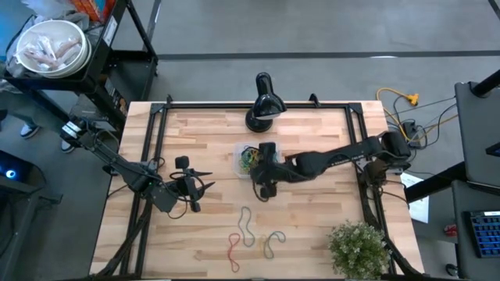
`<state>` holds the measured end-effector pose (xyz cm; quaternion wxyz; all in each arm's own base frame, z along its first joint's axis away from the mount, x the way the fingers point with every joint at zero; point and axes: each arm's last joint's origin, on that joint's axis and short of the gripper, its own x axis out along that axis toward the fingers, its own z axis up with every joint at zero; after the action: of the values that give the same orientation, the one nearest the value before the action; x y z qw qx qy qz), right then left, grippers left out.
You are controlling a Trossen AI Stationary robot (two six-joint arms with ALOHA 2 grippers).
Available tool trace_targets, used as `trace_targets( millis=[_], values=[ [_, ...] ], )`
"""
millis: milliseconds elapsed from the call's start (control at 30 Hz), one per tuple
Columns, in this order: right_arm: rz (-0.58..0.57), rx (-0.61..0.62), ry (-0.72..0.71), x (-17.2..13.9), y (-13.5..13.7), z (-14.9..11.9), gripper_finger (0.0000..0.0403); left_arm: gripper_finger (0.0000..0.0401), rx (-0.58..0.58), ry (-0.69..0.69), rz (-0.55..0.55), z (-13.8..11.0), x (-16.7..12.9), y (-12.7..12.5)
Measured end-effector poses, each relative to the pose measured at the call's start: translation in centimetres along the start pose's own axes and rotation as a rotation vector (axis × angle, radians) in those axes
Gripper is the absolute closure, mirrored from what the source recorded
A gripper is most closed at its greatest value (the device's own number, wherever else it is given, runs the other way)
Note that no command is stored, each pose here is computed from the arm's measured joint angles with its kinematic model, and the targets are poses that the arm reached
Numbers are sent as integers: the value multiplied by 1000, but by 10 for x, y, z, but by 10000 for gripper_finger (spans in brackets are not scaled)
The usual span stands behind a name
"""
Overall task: Pick and place rubber bands into bin
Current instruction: Put the blue rubber band into the transparent bin
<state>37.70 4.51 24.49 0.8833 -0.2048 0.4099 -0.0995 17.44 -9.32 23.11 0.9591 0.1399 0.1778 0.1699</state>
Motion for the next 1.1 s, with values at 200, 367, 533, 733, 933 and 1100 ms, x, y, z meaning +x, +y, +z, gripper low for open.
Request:
trace_targets(
  millis=[200,367,533,733,933,1100],
  values=[
    [-41,89,84,17,-24,-18,394,265,1,1,0,0,0,0],
    [-52,118,115,26,-36,-25,394,265,2,1,0,0,0,0],
    [-57,136,145,36,-42,-31,394,265,3,2,0,0,0,0],
    [-72,206,169,44,-47,-36,394,265,3,2,0,0,0,0],
    [-44,209,174,45,-47,-37,368,265,2,1,0,0,0,0],
    [-5,215,168,45,-46,-37,322,265,2,1,0,0,0,0]
  ],
)
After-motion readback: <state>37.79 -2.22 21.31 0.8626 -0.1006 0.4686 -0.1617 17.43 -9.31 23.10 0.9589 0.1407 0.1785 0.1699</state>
